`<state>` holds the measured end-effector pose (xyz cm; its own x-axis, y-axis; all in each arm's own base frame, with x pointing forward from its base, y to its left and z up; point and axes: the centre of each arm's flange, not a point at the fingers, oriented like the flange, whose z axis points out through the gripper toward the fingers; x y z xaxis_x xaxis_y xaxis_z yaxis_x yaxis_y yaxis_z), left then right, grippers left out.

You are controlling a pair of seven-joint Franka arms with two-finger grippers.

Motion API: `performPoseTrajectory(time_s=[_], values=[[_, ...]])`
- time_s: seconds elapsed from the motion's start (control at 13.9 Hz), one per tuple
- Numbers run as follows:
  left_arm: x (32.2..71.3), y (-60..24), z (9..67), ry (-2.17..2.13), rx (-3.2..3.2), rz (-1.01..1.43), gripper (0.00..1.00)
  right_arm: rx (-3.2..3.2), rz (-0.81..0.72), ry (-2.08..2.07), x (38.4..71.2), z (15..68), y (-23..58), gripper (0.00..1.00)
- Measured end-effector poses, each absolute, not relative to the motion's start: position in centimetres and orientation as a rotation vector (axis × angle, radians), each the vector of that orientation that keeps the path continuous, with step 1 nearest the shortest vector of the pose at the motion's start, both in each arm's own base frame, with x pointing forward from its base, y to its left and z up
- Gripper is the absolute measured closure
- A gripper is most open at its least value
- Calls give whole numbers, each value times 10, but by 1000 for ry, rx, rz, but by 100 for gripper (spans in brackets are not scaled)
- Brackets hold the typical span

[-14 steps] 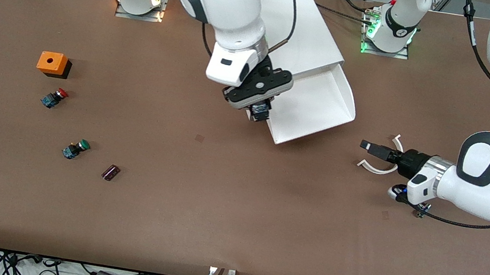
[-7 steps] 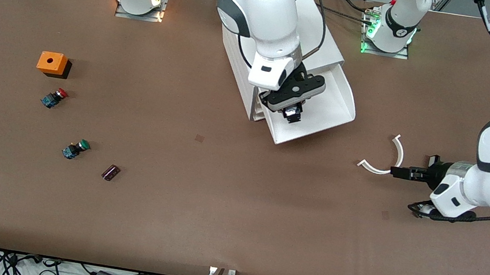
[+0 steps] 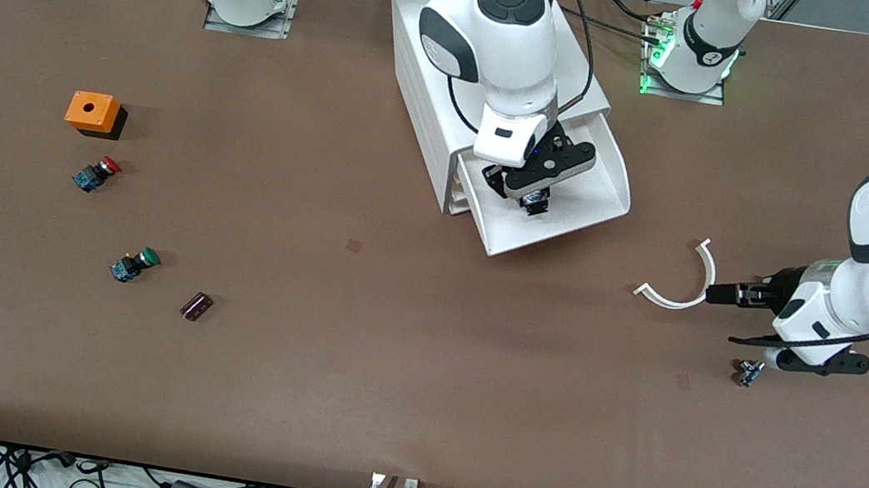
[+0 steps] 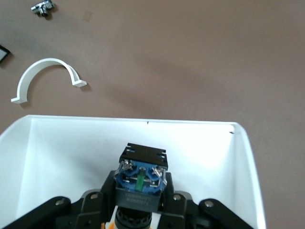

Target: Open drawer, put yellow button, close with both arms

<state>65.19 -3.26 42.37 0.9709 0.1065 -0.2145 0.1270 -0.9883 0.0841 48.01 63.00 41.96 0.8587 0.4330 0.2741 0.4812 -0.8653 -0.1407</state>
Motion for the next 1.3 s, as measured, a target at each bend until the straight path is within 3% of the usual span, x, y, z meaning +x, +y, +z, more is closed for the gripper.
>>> performPoseTrajectory(time_s=[0.5, 0.65, 0.94, 1.3], values=[[645, -33, 422, 186, 3023, -331, 0, -2843, -310, -737, 464, 396, 645, 59], [645, -33, 422, 187, 3023, -330, 0, -2855, -296, -722, 462, 393, 645, 44], [645, -33, 423, 186, 3023, -328, 0, -2896, -278, -712, 467, 406, 638, 1], [644, -56, 424, 227, 3029, -328, 0, -2936, -302, -606, 497, 506, 588, 0]])
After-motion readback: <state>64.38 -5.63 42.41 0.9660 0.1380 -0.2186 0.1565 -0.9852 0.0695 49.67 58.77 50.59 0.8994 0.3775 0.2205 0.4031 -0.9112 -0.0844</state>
